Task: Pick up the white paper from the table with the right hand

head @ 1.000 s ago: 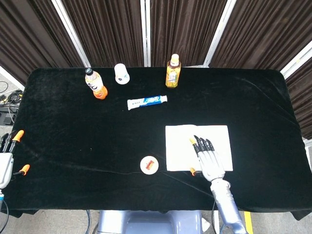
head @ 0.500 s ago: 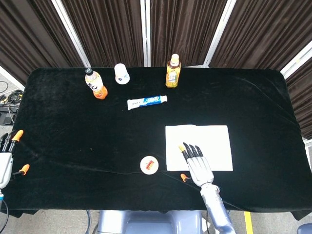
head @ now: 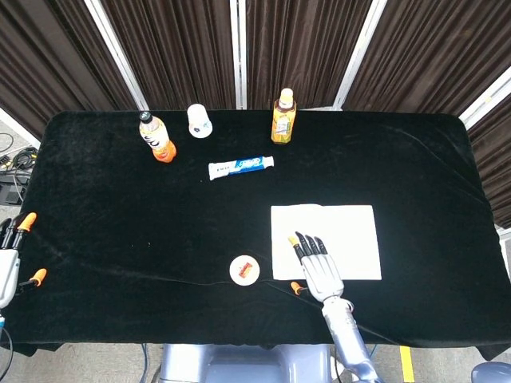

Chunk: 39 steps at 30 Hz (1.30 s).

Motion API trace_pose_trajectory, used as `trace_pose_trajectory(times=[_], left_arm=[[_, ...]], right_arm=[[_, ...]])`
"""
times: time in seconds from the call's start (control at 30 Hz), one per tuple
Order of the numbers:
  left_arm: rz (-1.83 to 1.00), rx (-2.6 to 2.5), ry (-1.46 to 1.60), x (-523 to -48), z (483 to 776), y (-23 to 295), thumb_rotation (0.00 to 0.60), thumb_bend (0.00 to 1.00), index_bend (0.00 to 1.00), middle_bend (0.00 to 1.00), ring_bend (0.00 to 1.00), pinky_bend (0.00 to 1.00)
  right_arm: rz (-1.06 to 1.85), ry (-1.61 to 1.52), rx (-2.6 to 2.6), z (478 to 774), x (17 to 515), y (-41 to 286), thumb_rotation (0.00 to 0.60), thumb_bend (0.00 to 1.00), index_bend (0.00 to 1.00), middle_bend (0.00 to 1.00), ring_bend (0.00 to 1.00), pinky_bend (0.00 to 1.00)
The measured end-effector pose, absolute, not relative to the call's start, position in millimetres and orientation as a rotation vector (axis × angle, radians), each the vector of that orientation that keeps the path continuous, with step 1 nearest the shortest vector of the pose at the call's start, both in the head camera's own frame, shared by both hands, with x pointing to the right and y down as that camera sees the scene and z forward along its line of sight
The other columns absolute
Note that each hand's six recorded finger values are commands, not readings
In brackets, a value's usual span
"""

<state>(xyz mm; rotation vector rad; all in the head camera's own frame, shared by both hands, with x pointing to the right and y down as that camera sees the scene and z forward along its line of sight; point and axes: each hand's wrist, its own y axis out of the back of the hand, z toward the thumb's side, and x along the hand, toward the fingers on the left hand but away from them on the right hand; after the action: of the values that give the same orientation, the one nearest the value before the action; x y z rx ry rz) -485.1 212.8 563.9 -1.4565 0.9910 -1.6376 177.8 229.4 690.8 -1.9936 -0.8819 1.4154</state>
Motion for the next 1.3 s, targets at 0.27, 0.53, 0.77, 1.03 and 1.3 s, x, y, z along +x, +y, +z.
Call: trace_pose_trajectory(times=[0.27, 0.53, 0.77, 1.03, 1.3], left_arm=[[-1.645, -1.444, 1.018, -487.1, 561.8, 211.8, 0.6, 0.24, 0.0, 0.0, 0.0, 0.0], [-1.655, -1.441, 1.027, -489.5, 561.7, 211.1, 0.6, 0.24, 0.0, 0.0, 0.0, 0.0], [-1.657, -1.444, 1.023, -488.3, 562.4, 211.7, 0.6, 0.24, 0.0, 0.0, 0.0, 0.0], [-1.658, -1.446, 1.02, -487.1, 563.3, 211.8, 0.6, 0.24, 0.0, 0.0, 0.0, 0.0], [-1.651, -1.449, 1.023, -485.0, 563.4, 212.7, 0.6, 0.24, 0.0, 0.0, 0.0, 0.0]], right_arm=[[1.435, -0.87, -1.97, 704.5, 177.3, 227.3, 0.6, 0.14, 0.0, 0.0, 0.0, 0.0], [1.447, -0.865, -1.955, 715.0, 177.0, 226.4, 0.6, 0.14, 0.0, 0.0, 0.0, 0.0], [1.451, -0.877, -1.944, 720.8, 180.1, 225.8, 0.6, 0.14, 0.0, 0.0, 0.0, 0.0], [1.404, -0.938, -1.943, 718.4, 179.8, 222.6, 0.6, 0.24, 0.0, 0.0, 0.0, 0.0], [1.297, -1.11, -1.882, 701.5, 187.0, 208.4, 0.6, 0.33, 0.0, 0.0, 0.0, 0.0]])
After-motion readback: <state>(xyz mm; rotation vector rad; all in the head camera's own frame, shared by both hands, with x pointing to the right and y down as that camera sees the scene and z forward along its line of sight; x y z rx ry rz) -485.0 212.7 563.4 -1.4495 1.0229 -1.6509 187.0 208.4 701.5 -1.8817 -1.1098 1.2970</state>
